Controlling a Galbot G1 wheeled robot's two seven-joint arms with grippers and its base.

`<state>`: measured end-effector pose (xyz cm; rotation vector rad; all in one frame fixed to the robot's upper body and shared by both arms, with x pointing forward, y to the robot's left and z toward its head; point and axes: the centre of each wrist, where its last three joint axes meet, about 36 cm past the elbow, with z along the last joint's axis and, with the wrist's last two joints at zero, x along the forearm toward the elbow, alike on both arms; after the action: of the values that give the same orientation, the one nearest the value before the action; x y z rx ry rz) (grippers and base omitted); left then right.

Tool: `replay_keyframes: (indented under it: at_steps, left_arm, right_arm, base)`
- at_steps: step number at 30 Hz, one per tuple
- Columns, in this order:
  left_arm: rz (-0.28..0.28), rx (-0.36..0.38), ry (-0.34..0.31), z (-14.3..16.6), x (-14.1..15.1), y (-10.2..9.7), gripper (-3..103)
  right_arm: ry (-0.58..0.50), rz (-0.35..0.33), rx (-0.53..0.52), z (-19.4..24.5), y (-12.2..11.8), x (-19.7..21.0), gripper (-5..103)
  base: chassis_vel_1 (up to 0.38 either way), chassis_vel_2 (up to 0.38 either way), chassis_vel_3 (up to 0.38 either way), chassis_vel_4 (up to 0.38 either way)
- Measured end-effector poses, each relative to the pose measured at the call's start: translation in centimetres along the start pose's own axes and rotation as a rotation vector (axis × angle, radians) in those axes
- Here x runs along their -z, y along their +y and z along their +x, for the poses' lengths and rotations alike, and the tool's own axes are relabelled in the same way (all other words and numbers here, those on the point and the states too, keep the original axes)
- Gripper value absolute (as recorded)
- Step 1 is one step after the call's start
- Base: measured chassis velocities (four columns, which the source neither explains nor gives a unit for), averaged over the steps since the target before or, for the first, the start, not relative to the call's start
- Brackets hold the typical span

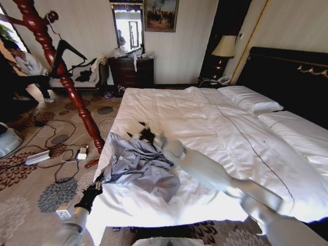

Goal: Pick up the clothes from the bed and hang them on the clothes hanger.

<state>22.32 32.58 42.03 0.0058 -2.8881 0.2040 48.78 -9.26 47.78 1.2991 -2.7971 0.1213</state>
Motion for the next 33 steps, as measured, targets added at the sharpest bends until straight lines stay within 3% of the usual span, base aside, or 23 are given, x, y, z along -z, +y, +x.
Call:
replay_keyframes:
  at_steps: [2,4,7,15,18,19,24,29,33]
  left_arm:
    - [-0.002,0.001,-0.002,0.1,0.1,0.0,0]
    - [-0.002,0.0,-0.004,0.1,0.2,0.0,0]
    - [-0.004,-0.003,-0.007,0.4,0.5,-0.1,0]
    - [-0.006,-0.001,-0.003,0.6,0.3,-0.1,0]
    - [-0.01,-0.003,0.002,0.7,0.0,-0.2,0]
    - [-0.01,-0.003,0.002,0.7,0.0,-0.2,0]
    - [-0.023,-0.006,-0.002,0.6,-0.2,-0.1,0]
    - [-0.024,-0.007,-0.003,0.7,0.0,-0.1,0]
    - [-0.021,-0.011,-0.002,0.7,-0.1,-0.2,0]
  right_arm:
    - [0.036,-0.084,-0.014,1.3,0.9,-2.1,100]
    - [0.049,-0.107,-0.019,1.6,1.0,-2.7,100]
    - [0.092,-0.203,-0.021,3.0,1.4,-4.2,100]
    - [0.137,-0.319,0.028,4.5,3.4,-4.9,100]
    - [0.142,-0.401,0.047,3.0,4.2,-4.7,100]
    - [0.142,-0.401,0.047,3.0,4.2,-4.7,100]
    - [0.146,-0.51,0.034,-2.0,5.0,-5.8,100]
    - [0.184,-0.556,0.021,-3.6,5.5,-6.7,100]
    - [0.175,-0.529,0.009,-4.4,6.1,-6.3,100]
  base:
    - [0.0,0.0,0.0,0.0]
    - [0.0,0.0,0.0,0.0]
    - [0.0,0.0,0.0,0.0]
    - [0.0,0.0,0.0,0.0]
    - [0.0,0.0,0.0,0.0]
    - [0.0,0.0,0.0,0.0]
    - [0.0,0.0,0.0,0.0]
    - [0.0,0.0,0.0,0.0]
    - [0.0,0.0,0.0,0.0]
